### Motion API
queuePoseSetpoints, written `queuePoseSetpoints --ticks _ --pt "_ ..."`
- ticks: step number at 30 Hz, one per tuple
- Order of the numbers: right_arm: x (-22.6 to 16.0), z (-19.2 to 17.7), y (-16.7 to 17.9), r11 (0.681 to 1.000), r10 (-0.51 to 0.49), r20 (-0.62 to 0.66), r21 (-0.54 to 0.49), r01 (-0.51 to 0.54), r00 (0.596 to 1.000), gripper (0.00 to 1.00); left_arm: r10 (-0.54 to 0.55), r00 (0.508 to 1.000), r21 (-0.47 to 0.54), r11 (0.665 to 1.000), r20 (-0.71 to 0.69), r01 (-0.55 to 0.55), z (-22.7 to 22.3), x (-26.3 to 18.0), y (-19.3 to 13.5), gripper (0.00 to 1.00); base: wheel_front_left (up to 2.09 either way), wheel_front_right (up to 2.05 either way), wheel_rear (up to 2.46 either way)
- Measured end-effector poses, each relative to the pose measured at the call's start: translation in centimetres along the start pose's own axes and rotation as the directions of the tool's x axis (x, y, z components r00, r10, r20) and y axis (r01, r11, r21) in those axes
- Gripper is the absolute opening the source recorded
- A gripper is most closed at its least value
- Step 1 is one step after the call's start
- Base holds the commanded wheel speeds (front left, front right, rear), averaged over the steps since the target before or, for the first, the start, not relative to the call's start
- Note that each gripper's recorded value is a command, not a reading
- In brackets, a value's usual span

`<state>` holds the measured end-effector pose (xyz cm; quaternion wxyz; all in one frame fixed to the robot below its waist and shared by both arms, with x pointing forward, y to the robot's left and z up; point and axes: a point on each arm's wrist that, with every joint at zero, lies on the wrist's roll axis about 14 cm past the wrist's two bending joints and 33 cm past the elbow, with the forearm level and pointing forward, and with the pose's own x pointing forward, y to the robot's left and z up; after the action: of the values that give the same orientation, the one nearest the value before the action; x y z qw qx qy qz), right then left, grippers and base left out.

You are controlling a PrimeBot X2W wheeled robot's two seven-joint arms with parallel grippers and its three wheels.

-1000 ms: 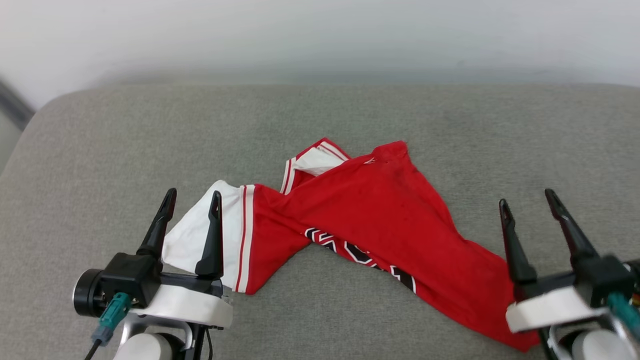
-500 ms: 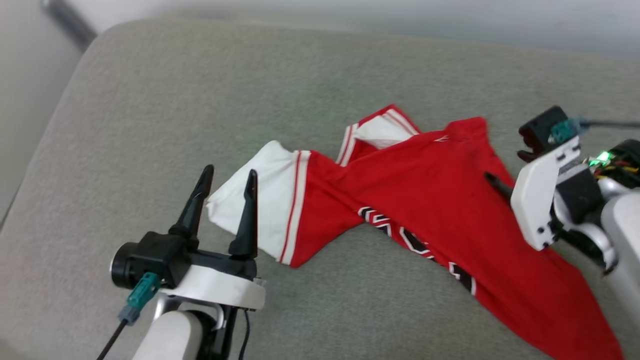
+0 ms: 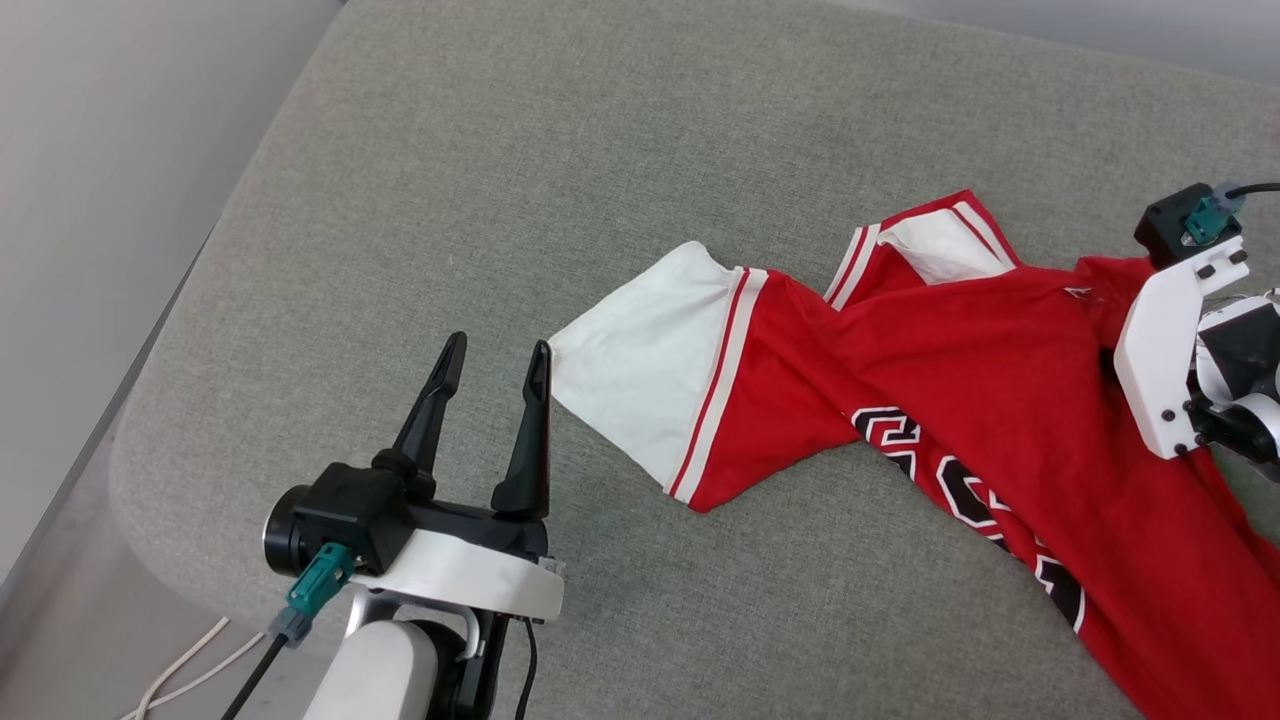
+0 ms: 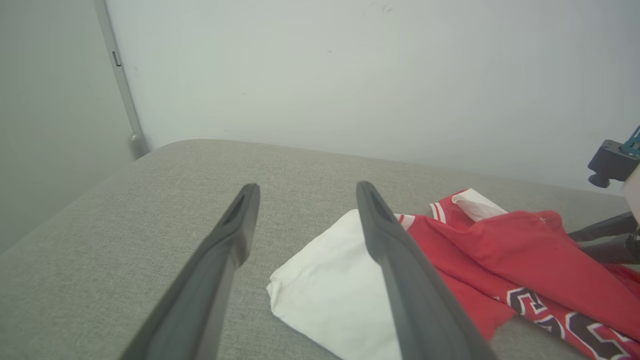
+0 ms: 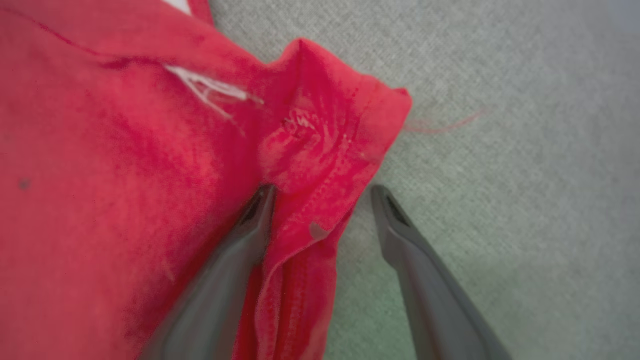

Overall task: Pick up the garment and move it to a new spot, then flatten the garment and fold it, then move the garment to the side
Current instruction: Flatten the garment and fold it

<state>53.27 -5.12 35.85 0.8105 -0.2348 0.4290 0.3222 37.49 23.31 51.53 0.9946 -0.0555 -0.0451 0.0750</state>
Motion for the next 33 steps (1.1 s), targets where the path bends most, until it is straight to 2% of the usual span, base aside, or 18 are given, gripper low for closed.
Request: queuePoseSetpoints --ticks 2,3,4,5,9,13,23,27,33 --pt "0.3 -0.3 0.4 1.0 0.022 -0.009 0.021 -0.022 1.0 1.0 0.011 1.0 0.003 1.0 -0.002 -0.011 -0.1 -0.2 0.3 1.0 0.0 0.0 0.0" --pt "0.3 -0.5 0.6 0.999 0.031 -0.012 0.043 -0.031 0.999 0.49 0.01 1.0 0.005 1.0 -0.001 -0.01 0.0 -0.1 0.3 1.0 0.0 0.0 0.0" --pt "0.2 -0.7 0.7 0.998 0.039 -0.015 0.052 -0.038 0.999 0.1 0.01 1.0 0.008 1.0 -0.002 -0.01 -0.1 -0.1 0.3 1.0 0.0 0.0 0.0" --pt "0.1 -0.9 0.8 0.998 0.044 -0.017 0.053 -0.043 0.999 0.0 0.008 1.0 0.009 1.0 -0.001 -0.008 -0.1 -0.1 0.3 1.0 0.0 0.0 0.0" --pt "-0.5 -1.4 1.3 0.996 0.061 0.012 0.059 -0.061 0.998 0.0 -0.012 1.0 0.01 1.0 0.012 0.012 0.1 0.3 -0.2 1.0 0.0 0.0 0.0" --pt "-2.0 -2.4 0.5 0.995 0.035 0.047 0.087 -0.039 0.998 0.0 -0.031 0.999 0.007 0.999 0.037 0.031 0.8 0.6 -0.6 1.0 0.0 0.0 0.0" --pt "-9.1 -6.8 -0.5 0.991 -0.047 0.159 0.129 0.027 0.986 0.0 -0.092 0.992 -0.013 0.996 0.081 0.094 2.1 -0.2 -2.2 1.0 0.0 0.0 0.0" --pt "-11.9 -10.2 0.3 0.986 -0.069 0.181 0.162 0.039 0.981 0.0 -0.124 0.987 -0.023 0.992 0.097 0.127 2.5 -0.3 -3.3 1.0 0.0 0.0 0.0" --pt "-14.7 -16.8 2.8 0.975 -0.089 0.14 0.215 0.058 0.986 0.0 -0.178 0.978 -0.029 0.983 0.106 0.182 2.7 -0.1 -5.0 1.0 0.0 0.0 0.0"
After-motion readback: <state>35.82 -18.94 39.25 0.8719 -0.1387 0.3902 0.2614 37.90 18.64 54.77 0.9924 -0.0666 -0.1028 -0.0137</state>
